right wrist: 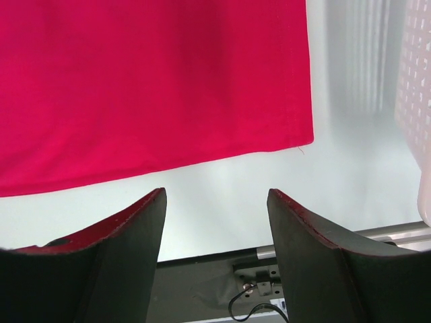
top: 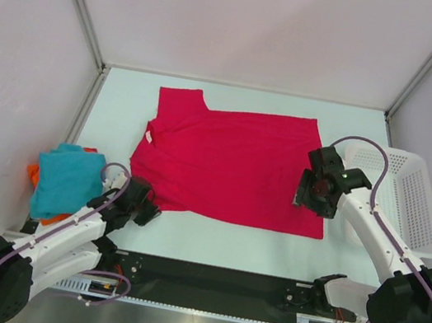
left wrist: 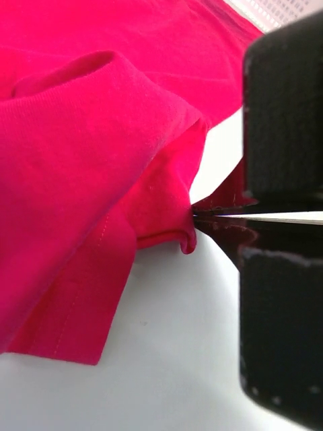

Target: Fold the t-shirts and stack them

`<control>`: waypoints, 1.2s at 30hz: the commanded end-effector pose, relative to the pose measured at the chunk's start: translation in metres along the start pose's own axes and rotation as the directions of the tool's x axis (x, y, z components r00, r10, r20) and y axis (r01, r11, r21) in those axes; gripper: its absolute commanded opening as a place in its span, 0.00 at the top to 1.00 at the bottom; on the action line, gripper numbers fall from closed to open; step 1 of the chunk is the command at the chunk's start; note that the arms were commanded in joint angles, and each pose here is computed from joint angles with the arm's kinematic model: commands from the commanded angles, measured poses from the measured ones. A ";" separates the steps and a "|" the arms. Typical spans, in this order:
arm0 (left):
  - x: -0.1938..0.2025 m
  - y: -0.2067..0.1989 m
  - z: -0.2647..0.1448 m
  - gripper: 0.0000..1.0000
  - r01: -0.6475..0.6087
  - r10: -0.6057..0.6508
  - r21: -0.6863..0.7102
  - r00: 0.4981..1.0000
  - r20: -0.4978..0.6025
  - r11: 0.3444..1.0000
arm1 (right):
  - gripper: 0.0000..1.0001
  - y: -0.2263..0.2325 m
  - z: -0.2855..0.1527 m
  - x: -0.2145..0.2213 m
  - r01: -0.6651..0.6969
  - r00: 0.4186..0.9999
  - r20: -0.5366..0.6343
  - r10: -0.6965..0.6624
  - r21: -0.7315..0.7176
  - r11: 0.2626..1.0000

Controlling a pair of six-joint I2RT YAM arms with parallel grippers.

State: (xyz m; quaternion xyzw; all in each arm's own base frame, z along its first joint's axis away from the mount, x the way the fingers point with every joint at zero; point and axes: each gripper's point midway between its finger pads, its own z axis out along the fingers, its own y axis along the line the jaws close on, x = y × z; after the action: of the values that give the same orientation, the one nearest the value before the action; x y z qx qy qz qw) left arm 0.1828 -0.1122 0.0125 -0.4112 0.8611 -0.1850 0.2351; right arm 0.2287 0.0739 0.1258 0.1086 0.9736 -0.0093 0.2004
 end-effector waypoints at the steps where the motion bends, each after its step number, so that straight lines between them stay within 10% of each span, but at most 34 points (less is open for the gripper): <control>1: -0.011 -0.007 -0.004 1.00 -0.045 0.045 0.005 0.998 0.040 0.999 | 0.33 0.001 -0.001 -0.007 -0.027 0.999 0.026 0.027 0.001 1.000; 3: -0.014 -0.008 -0.009 0.99 -0.051 0.051 0.011 0.997 0.051 0.999 | 0.33 0.003 -0.001 -0.008 -0.026 0.999 0.026 0.026 -0.008 1.000; 7: -0.018 -0.006 -0.021 0.59 -0.044 0.042 0.025 0.997 0.072 0.999 | 0.33 0.002 0.001 -0.006 -0.017 1.000 0.016 0.017 -0.007 1.000; 11: -0.024 -0.005 -0.035 0.41 -0.028 0.023 0.045 0.995 0.100 0.999 | 0.33 0.003 0.003 -0.005 -0.009 1.000 0.012 0.009 -0.010 1.000; 36: -0.015 0.005 -0.007 0.41 -0.035 0.034 0.019 0.998 0.055 0.999 | 0.33 -0.012 0.010 0.014 -0.004 0.999 -0.048 0.007 0.070 0.998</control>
State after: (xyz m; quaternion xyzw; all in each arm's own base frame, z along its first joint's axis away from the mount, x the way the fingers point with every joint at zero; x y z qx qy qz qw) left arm 0.1782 -0.0938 0.0229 -0.4057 0.8591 -0.1677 0.2630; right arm 0.2219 0.0702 0.1123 0.1070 0.9777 -0.0237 0.1791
